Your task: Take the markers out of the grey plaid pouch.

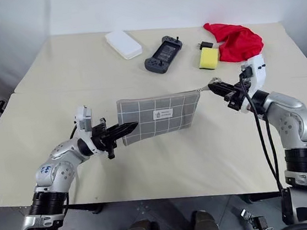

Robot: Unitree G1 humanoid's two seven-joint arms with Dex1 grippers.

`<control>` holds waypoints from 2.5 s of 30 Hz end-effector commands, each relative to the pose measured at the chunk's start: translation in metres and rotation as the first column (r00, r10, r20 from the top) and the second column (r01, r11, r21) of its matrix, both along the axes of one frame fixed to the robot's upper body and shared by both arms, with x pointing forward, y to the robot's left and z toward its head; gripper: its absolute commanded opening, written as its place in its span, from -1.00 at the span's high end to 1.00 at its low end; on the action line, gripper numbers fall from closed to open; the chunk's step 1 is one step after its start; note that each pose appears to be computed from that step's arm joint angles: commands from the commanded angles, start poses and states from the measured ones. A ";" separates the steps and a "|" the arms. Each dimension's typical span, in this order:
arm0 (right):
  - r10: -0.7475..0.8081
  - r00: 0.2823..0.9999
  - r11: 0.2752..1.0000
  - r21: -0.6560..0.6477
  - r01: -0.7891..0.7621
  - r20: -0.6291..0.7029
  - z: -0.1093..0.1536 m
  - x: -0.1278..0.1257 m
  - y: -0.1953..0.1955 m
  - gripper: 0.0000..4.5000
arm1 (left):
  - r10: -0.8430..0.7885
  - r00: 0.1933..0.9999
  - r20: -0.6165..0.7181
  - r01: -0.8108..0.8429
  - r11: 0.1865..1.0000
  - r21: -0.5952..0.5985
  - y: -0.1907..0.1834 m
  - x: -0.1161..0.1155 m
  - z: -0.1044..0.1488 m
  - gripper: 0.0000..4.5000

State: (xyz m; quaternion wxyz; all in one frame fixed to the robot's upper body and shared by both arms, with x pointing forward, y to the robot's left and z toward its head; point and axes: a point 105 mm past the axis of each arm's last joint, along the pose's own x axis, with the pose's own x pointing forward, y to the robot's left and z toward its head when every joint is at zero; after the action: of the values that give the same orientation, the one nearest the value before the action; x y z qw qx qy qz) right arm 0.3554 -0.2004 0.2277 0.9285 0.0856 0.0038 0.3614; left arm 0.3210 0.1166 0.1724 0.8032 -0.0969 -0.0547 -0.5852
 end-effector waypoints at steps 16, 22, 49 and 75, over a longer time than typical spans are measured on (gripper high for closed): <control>-0.049 0.996 0.991 -0.125 0.040 -0.071 -0.009 -0.052 -0.090 -0.27 | -0.055 0.910 0.410 -0.068 0.958 0.279 -0.021 0.015 -0.005 1.00; 0.154 0.987 0.963 -0.230 -0.142 0.036 0.038 -0.059 -0.045 -0.27 | -0.054 0.846 0.530 -0.091 0.966 0.244 -0.031 0.012 -0.003 1.00; 0.312 0.945 0.792 -0.524 -0.314 -0.094 -0.012 -0.039 0.043 0.99 | -0.046 0.862 0.504 -0.067 0.976 0.205 -0.045 0.005 -0.012 1.00; 0.508 0.861 0.438 -0.854 -0.282 -0.023 -0.039 -0.041 0.105 0.01 | -0.087 0.945 0.314 0.028 0.982 0.188 -0.025 0.005 -0.019 1.00</control>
State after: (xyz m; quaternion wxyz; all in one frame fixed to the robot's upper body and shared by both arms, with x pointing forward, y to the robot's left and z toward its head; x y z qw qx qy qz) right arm 0.3181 -0.1042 0.1833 0.7521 -0.3918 0.1047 0.5195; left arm 0.3216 0.0899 0.1457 0.7627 0.0686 -0.1086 -0.6339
